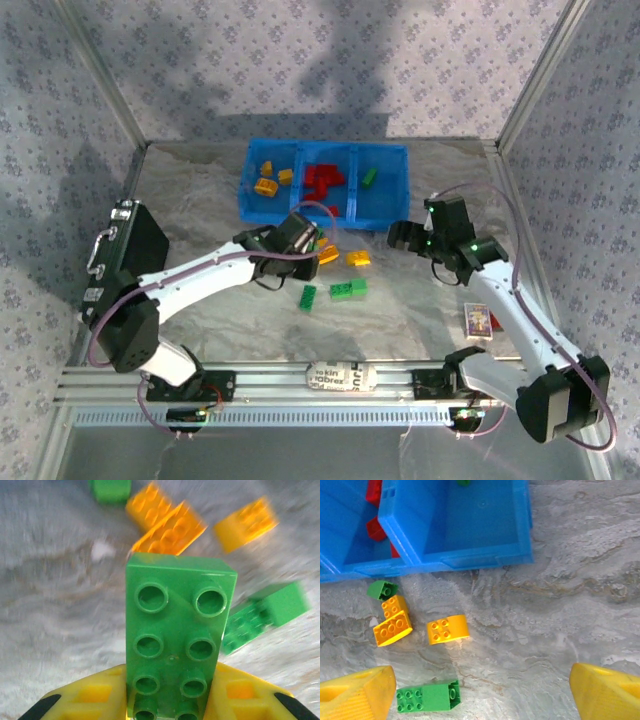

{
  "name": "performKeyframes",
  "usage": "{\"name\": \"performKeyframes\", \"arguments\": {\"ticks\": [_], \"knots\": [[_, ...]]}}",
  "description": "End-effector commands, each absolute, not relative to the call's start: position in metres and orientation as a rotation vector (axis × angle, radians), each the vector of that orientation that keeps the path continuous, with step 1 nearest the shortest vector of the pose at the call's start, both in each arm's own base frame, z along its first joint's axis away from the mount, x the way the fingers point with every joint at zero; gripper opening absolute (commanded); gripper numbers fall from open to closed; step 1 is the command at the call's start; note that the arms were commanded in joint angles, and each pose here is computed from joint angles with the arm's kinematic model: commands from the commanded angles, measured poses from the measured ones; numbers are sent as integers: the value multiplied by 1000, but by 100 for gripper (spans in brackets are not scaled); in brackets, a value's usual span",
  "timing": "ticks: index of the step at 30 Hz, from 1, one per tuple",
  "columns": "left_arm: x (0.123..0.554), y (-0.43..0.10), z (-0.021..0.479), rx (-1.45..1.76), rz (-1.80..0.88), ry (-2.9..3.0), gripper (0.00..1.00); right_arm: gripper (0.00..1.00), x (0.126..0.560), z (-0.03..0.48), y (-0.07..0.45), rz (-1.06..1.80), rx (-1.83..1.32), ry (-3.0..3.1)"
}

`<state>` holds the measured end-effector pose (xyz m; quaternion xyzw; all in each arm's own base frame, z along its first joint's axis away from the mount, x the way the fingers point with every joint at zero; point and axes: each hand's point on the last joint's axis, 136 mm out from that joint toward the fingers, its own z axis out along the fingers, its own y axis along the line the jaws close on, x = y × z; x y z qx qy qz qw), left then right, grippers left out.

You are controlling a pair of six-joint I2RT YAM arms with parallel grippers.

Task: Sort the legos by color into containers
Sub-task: Place the lego in the container, then pick up the lego from the center of the table.

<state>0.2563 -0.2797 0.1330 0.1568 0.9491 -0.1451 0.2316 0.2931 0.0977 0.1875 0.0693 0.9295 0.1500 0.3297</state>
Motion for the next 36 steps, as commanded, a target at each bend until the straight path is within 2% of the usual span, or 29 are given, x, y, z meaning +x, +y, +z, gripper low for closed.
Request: {"name": "performKeyframes", "arguments": {"ticks": [1,6,13,14,16,18,19,28,33,36], "knots": [[270,-304,171,525,-429,2516,31,91,282,178,85,373,254,2453],[302,-358,208,667,-440,2428,31,91,272,177,76,370,287,2444],[363,-418,226,766,-431,2429,32,90,264,181,69,386,313,2415],[374,-424,219,775,-416,2447,37,90,263,181,70,393,313,2415],[391,-423,218,749,-392,2468,66,90,261,181,69,399,311,2418],[394,-417,219,728,-409,2469,76,91,260,182,69,400,304,2419],[395,-414,224,719,-402,2477,78,91,259,183,68,402,300,2417],[360,-387,213,902,-126,2531,77,92,261,172,77,469,296,2429],[336,-361,194,1056,66,2605,72,92,258,177,84,495,232,2438],[322,-353,185,1106,42,2578,72,96,255,173,85,479,202,2466]]}}
